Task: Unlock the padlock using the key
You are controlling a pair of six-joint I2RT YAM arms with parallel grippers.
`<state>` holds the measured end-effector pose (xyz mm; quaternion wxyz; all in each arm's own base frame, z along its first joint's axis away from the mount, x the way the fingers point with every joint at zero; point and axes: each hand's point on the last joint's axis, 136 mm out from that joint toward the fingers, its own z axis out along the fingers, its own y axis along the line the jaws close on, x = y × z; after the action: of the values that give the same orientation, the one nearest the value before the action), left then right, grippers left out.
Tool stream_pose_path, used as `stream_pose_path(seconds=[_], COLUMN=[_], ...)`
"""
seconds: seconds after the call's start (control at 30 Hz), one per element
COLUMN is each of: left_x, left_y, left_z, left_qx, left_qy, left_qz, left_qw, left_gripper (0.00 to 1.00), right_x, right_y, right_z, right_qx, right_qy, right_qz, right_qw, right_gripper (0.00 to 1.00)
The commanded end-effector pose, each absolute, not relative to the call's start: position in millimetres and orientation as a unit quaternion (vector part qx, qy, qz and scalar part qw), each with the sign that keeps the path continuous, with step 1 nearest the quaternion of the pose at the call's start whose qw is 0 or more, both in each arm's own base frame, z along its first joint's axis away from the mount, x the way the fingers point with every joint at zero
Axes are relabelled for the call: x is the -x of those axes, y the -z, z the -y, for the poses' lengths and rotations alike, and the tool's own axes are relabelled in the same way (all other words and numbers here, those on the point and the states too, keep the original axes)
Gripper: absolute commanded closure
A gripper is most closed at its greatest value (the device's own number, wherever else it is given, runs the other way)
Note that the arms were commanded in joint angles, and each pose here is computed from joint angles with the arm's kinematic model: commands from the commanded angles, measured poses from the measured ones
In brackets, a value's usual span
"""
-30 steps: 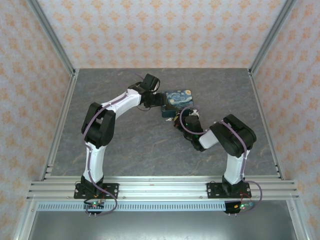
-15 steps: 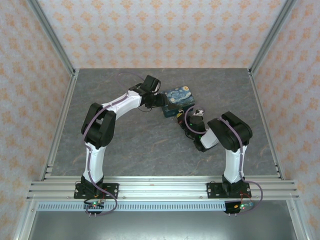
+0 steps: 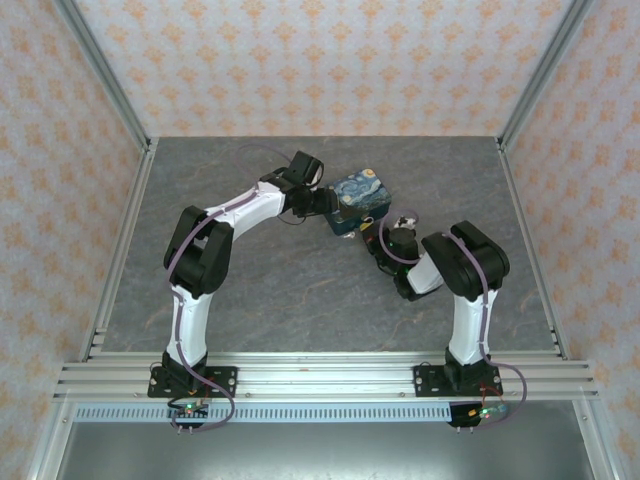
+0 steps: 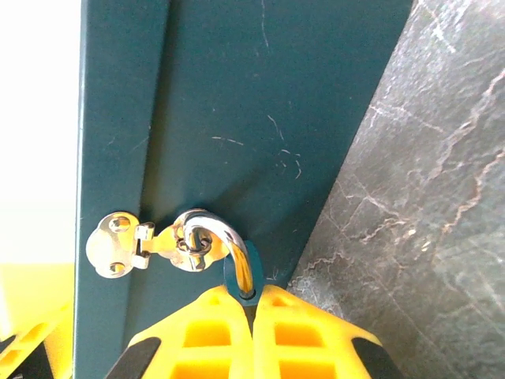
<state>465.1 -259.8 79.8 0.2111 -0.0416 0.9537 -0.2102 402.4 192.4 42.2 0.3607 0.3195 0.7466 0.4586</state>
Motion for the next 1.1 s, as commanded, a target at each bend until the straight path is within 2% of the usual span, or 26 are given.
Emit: stream_pose_path(seconds=[0.0, 0.4, 1.07], left_x=[-418, -417, -419], left_y=[-9, -8, -8], left_z=[227, 227, 227], left_qx=[0.050, 0.046, 0.039], left_qy=[0.118, 0.117, 0.112], left_qz=[-0.987, -0.988, -0.989], left_qw=[0.098, 0.093, 0.087], left_gripper=[0.43, 0.43, 0.44], right_x=[-414, -413, -399], right_y=[-49, -32, -14], right_z=[-168, -163, -150], right_qx=[-0.363, -0.344, -0.260], right_qy=[-0.460, -0.440, -0.289], right_qz=[-0.712, -0.764, -0.888], right_qw=[0.387, 0.322, 0.246], right_gripper=[1.00, 1.00, 1.00])
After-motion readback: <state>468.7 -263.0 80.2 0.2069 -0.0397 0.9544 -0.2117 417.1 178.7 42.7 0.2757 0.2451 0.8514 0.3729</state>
